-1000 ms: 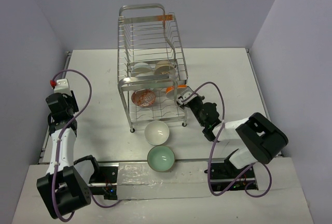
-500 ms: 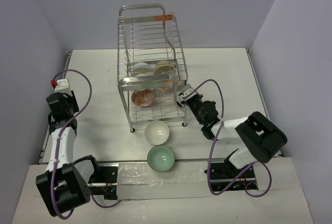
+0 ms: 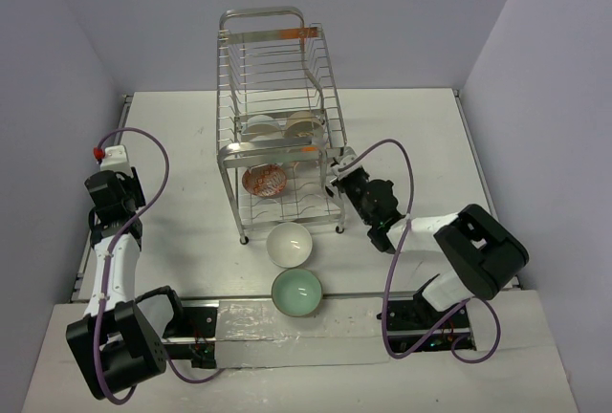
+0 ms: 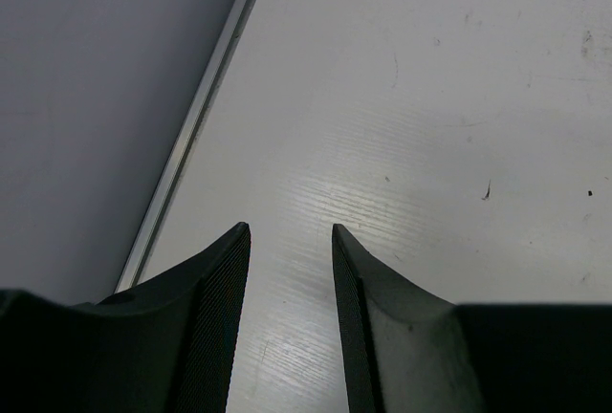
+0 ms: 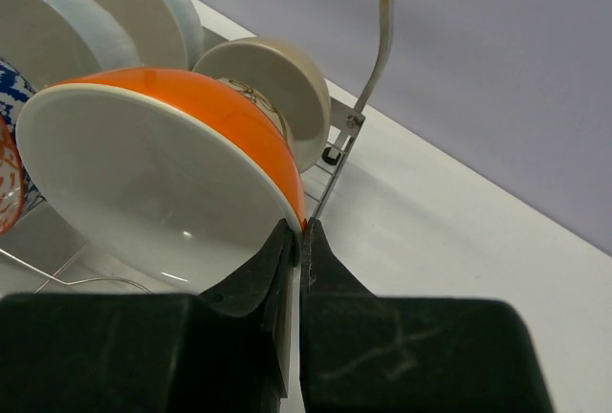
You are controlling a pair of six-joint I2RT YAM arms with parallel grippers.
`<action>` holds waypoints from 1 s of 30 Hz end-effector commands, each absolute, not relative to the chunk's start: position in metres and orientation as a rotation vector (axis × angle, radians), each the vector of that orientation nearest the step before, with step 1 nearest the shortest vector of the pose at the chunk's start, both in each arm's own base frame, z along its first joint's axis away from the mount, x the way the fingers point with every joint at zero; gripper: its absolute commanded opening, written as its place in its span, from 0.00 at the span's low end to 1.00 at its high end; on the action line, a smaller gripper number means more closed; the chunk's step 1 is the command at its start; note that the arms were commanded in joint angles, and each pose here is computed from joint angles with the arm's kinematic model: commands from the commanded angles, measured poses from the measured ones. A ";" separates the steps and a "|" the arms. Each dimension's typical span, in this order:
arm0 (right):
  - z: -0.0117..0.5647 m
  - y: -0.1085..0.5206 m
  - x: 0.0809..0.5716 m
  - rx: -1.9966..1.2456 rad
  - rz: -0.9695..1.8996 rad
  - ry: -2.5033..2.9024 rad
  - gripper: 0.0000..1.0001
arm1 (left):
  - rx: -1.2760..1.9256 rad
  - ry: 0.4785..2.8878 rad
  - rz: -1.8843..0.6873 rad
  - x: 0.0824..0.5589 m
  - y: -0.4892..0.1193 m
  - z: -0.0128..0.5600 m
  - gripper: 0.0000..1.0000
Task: Load the bowls into the dish rack
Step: Insert the bowl into the dish rack.
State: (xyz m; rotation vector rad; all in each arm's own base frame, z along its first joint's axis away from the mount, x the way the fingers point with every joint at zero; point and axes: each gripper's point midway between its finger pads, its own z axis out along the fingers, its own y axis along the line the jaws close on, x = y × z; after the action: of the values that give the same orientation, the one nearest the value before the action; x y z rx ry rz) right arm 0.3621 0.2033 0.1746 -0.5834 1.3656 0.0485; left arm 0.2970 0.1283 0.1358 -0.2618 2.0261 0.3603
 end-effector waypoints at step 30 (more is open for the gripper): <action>0.167 0.237 0.376 -0.559 0.122 1.414 0.00 | -0.251 1.993 0.355 0.303 0.130 0.144 0.45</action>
State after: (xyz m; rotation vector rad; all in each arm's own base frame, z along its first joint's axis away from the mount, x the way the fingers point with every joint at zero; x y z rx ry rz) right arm 0.3671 0.2238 0.1338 -0.6229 1.5069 0.1034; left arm 0.2971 0.1282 0.1350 -0.2620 2.0287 0.3588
